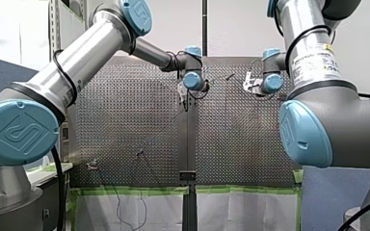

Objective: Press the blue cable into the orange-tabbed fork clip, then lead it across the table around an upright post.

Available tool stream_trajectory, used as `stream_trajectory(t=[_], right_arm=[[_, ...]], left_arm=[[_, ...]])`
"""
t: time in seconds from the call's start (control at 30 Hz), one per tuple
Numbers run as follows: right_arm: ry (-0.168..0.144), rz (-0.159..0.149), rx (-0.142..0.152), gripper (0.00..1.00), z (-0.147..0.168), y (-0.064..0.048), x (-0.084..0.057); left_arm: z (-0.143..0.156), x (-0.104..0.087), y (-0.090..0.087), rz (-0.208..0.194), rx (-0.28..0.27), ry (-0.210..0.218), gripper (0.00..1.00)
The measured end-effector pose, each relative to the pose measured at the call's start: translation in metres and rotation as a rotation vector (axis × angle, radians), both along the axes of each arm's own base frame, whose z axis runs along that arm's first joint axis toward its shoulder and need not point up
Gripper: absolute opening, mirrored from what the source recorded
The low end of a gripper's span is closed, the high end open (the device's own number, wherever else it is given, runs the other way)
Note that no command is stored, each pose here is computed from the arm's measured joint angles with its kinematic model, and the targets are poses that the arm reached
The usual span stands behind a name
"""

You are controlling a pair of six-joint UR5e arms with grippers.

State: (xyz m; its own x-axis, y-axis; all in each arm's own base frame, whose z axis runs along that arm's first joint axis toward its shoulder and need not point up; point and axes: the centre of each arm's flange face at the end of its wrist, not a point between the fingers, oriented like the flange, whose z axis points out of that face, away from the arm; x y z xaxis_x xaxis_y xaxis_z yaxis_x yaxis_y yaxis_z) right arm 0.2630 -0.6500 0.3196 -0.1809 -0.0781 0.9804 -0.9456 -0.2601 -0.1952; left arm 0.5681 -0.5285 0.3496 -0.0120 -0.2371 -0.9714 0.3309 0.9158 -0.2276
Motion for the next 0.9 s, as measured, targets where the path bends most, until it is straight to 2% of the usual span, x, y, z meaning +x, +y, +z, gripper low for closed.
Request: stream_trajectory(t=[0.07,0.1,0.13,0.17,0.3,0.37,0.4,0.43,0.47,0.5,0.53,0.57,0.8,0.9], right_arm=[[0.003,0.001,0.007,0.00,-0.006,0.001,0.001],[0.004,0.001,0.010,0.00,-0.008,0.001,0.001],[0.006,0.001,0.013,0.00,-0.011,0.001,0.001],[0.009,0.002,0.017,0.00,-0.014,0.001,0.001],[0.017,0.004,0.032,0.00,-0.027,0.002,0.002],[0.018,0.005,0.034,0.00,-0.033,0.004,0.003],[0.018,0.006,0.034,0.00,-0.036,0.004,0.003],[0.018,0.006,0.034,0.00,-0.038,0.005,0.003],[0.018,0.007,0.034,0.00,-0.041,0.006,0.004],[0.018,0.007,0.034,0.00,-0.043,0.007,0.004],[0.018,0.008,0.034,0.00,-0.045,0.008,0.004],[0.017,0.008,0.034,0.00,-0.048,0.009,0.004],[0.010,0.013,0.031,0.00,-0.066,0.015,0.007],[0.014,0.014,0.041,0.00,-0.077,0.016,0.007]], left_arm=[[-0.006,0.001,0.001,0.005,-0.003,-0.001,0.36],[-0.008,0.001,0.002,0.007,-0.005,-0.003,0.36],[-0.009,0.001,0.002,0.007,-0.007,-0.004,0.45],[-0.009,0.001,0.002,0.007,-0.009,-0.005,0.48],[-0.011,0.001,0.001,0.005,-0.016,-0.006,0.50],[-0.011,0.001,0.001,0.001,-0.020,-0.004,0.58],[-0.011,0.001,0.001,-0.001,-0.023,-0.002,0.58],[-0.011,0.000,0.001,-0.003,-0.024,-0.002,0.64],[-0.011,0.000,0.001,-0.006,-0.026,-0.001,0.75],[-0.011,0.000,0.000,-0.010,-0.027,0.000,0.75],[-0.011,0.000,0.000,-0.014,-0.028,0.001,0.89],[-0.011,0.000,0.000,-0.018,-0.030,0.002,0.98],[-0.011,-0.001,-0.003,-0.051,-0.070,0.012,1.00],[-0.010,-0.001,-0.006,-0.066,-0.081,0.009,1.00]])
